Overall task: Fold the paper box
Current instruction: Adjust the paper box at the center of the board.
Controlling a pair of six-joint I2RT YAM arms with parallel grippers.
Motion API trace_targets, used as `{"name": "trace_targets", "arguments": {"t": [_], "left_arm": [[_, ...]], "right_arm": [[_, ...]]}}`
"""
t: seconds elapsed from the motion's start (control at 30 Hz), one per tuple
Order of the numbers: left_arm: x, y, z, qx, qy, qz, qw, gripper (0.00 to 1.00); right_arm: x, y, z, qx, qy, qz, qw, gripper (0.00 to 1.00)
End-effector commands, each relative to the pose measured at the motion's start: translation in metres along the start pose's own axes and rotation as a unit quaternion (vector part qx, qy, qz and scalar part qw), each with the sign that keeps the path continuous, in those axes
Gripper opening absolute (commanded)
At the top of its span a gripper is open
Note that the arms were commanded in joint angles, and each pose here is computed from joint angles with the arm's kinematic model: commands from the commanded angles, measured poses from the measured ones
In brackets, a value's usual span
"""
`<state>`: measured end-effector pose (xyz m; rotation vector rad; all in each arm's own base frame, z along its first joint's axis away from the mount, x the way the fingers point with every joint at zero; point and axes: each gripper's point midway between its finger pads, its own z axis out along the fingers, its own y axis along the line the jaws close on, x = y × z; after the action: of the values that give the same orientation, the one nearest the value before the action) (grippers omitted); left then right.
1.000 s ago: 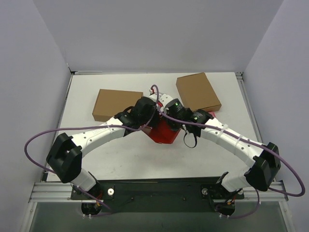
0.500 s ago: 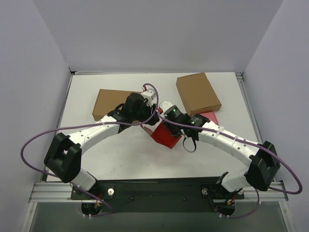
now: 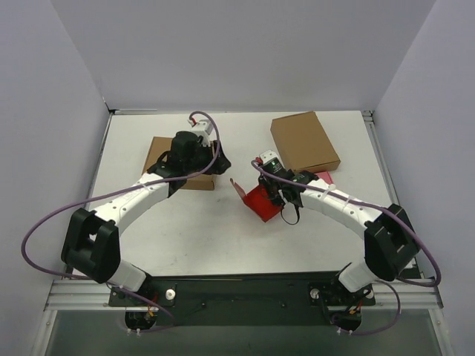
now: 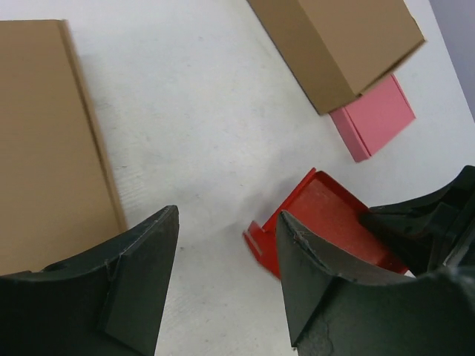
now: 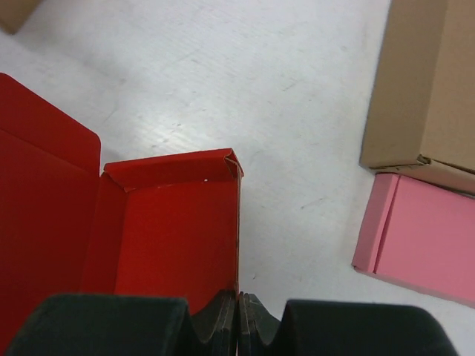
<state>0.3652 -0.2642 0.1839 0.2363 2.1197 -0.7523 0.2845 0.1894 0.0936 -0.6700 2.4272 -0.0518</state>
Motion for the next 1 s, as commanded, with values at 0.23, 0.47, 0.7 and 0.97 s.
{"name": "trace_targets", "arguments": {"t": [0.23, 0.47, 0.7, 0.97], "left_arm": [[-0.002, 0.031, -0.039, -0.063, -0.012, -0.046, 0.997, 0.64], [0.027, 0.041, -0.048, -0.075, 0.027, -0.053, 0.995, 0.64], [0.087, 0.046, -0.035, -0.072, 0.135, -0.037, 0.988, 0.64], [0.113, 0.014, 0.009, -0.016, 0.176, -0.042, 0.983, 0.64]], "right_arm": [[-0.01, 0.02, 0.035, -0.029, 0.015, 0.058, 0.998, 0.44], [-0.012, -0.005, 0.011, -0.035, 0.013, 0.134, 0.99, 0.6], [0.013, -0.033, 0.032, -0.032, 0.069, 0.215, 0.974, 0.56], [0.055, -0.015, 0.055, -0.059, 0.165, 0.209, 0.962, 0.53]]}}
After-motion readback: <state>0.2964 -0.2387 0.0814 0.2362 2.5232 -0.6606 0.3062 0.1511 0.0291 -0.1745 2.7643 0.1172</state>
